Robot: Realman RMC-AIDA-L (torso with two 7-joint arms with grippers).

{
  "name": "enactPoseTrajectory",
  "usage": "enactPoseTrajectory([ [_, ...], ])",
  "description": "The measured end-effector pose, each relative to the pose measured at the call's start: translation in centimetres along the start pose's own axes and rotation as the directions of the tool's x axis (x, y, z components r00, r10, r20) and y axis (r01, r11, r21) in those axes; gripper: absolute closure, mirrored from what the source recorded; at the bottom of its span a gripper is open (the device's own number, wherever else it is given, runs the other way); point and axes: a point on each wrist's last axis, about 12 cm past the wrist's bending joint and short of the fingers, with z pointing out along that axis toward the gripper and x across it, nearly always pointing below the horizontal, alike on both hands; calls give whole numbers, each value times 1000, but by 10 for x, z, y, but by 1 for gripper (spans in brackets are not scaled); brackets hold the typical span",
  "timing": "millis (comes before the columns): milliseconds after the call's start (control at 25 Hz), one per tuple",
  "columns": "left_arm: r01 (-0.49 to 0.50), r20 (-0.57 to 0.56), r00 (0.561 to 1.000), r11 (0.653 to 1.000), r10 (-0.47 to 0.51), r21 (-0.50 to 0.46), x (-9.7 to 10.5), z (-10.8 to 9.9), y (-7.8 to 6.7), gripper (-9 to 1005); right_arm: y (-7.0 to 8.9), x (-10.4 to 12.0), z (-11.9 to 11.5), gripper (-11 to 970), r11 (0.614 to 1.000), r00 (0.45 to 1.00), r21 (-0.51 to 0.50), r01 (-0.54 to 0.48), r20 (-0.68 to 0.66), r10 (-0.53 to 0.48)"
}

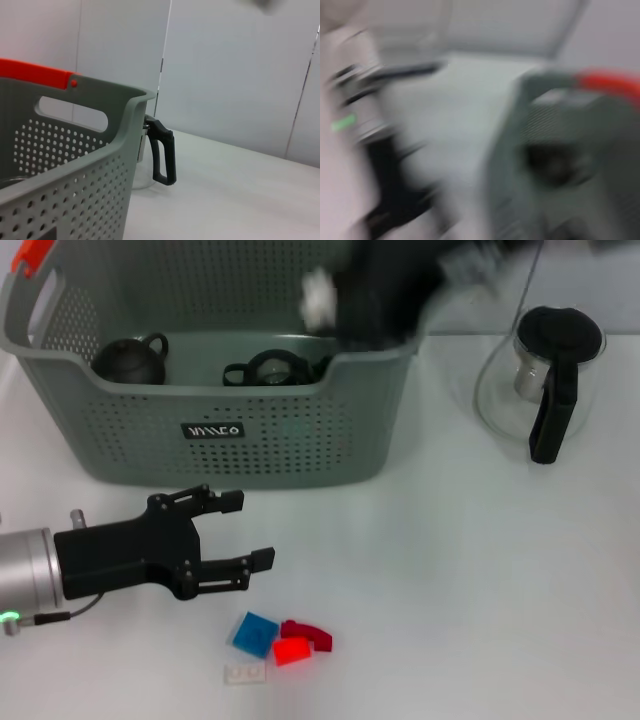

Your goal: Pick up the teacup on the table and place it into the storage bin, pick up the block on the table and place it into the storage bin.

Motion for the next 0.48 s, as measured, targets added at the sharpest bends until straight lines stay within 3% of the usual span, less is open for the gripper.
enactPoseTrajectory([
  [120, -1, 2, 1000, 1000, 1, 3, -1, 1, 0, 149, -27, -11, 18, 484, 988, 995, 152, -13, 102, -3],
  [200, -1, 3, 1000, 1000, 1, 4, -1, 1, 0, 149, -45, -10, 39, 481, 980, 991, 196, -44, 134, 17],
  [320, -2, 4, 1000, 1000, 2, 5, -1, 1, 0, 148, -68, 5, 74, 477, 971, 990, 221, -95, 127, 68],
  [480, -2, 9, 1000, 1000, 2, 8, -2, 1, 0, 148, -81, 31, 105, 471, 970, 992, 213, -118, 71, 105],
])
